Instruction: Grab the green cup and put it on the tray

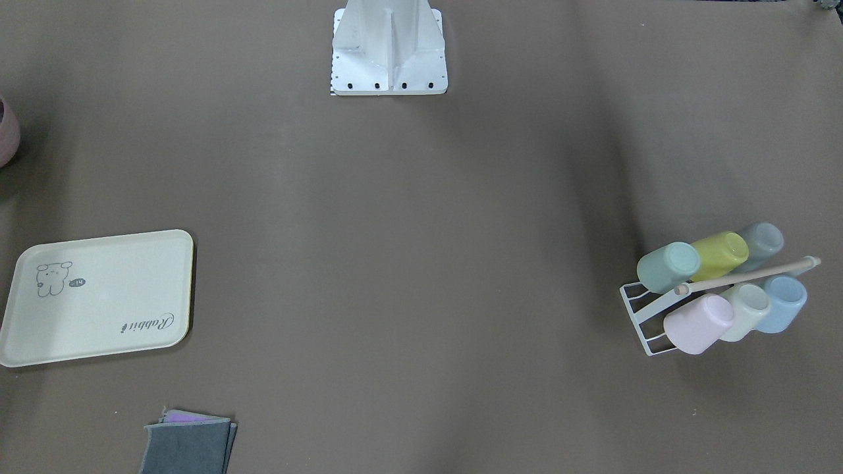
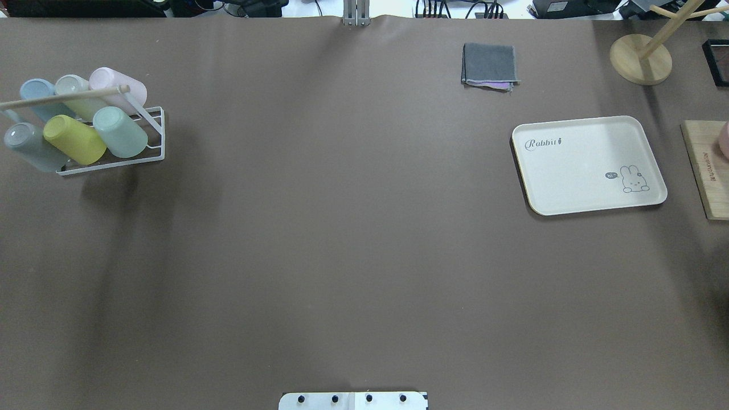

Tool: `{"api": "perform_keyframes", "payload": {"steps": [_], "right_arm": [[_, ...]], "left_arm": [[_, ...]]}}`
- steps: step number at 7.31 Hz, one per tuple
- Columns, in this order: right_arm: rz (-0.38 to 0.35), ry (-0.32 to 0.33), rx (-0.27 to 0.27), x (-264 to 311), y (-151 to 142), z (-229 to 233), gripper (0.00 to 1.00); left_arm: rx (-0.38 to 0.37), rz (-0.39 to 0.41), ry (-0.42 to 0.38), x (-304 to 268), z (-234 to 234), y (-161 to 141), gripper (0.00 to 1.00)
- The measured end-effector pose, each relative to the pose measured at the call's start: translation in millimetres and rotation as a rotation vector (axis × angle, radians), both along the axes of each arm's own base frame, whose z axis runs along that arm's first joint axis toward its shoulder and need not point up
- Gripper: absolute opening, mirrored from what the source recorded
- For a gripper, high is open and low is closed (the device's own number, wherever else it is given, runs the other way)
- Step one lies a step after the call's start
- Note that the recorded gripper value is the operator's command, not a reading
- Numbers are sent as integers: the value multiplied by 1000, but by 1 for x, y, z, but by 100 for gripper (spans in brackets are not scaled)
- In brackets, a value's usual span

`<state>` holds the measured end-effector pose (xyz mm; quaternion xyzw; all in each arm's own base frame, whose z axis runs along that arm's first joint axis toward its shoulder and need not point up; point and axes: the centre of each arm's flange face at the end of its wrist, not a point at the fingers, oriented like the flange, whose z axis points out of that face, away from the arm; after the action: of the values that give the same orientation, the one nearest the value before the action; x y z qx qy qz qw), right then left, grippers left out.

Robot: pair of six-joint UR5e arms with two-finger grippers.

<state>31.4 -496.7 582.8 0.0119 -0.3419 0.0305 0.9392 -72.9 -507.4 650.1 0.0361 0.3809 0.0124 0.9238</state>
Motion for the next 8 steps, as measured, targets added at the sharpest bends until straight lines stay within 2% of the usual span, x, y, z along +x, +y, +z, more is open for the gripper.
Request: {"api": "perform_keyframes", "payload": {"steps": [3,5,7,8], "right_arm": [[-4,0,8,0,-4,14,99],[-7,-30,65,-3,-15,39,98],[-11,-113,121,-13,-59,75,96],[14,-152,116,-20,-85,69,97]], "left_arm": [[7,-1,1,-1,-4,0,99],[10,-1,1,-1,-5,0,99],[15,0,1,-1,-6,0,99],[17,0,1,-1,-7,0,99]]}}
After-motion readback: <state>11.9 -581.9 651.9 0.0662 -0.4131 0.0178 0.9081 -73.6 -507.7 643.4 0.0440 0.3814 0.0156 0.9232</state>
